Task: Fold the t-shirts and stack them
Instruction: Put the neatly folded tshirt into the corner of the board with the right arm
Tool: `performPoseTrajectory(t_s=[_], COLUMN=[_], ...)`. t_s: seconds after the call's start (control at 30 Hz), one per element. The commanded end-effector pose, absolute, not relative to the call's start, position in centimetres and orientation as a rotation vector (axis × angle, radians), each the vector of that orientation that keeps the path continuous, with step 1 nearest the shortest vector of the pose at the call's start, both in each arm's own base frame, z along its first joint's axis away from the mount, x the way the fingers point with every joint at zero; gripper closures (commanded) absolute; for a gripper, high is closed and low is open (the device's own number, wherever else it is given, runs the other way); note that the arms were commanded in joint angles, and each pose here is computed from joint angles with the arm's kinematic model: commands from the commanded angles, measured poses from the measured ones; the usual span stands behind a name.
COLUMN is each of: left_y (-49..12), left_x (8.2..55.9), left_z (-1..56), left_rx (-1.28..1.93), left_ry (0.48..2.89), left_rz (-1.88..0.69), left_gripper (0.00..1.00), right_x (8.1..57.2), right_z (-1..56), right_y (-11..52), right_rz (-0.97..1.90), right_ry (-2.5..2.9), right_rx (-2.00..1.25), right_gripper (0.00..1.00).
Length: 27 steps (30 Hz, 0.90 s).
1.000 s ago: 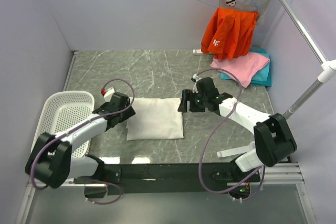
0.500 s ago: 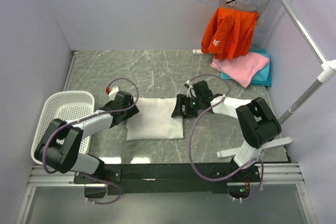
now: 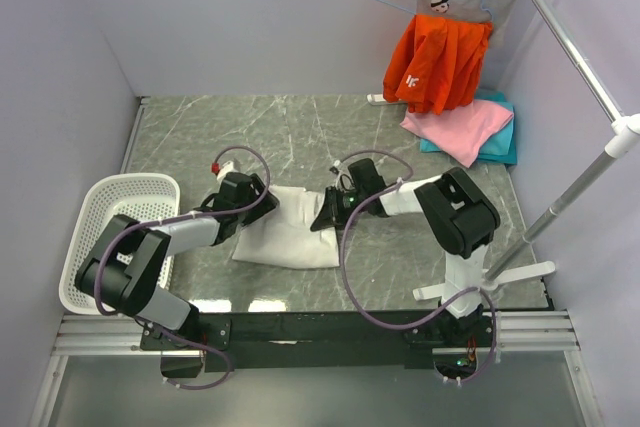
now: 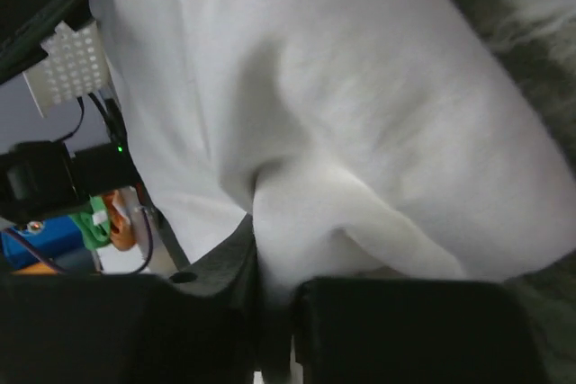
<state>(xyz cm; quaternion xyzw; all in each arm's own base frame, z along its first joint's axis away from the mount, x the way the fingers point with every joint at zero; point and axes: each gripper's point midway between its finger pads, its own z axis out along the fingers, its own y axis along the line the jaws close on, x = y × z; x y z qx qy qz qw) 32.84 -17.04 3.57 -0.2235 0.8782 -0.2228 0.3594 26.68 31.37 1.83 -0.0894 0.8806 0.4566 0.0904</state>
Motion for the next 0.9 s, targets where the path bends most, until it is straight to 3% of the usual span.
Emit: performPoseTrajectory(t_s=[0.0,0.2,0.63,0.87], left_y=[-17.5,-17.6,-20.6,-21.7], left_x=[29.3,30.8,35.3,35.6], left_z=[0.1,2.0,9.3,8.5], left_rx=[-0.578,-0.541,-0.380,-0.341], left_ry=[2.445,2.427,2.316,2.355], left_rz=[-0.561,-0.524,-0.632,-0.674], left_gripper=[0.30,0.30,0.28,0.28], right_x=[27.8,34.0,52.0,55.8], right_z=[-0.3,2.9,15.9,19.8], right_y=[31.6,27.8,9.6,-1.4], right_rz=[1.265,1.009,0.363,0.001], right_ry=[2.687,2.569,2.296,2.184], right_rx=[-0.194,-0.077,0.305,0.559], right_gripper=[1.00,1.00,1.00,1.00])
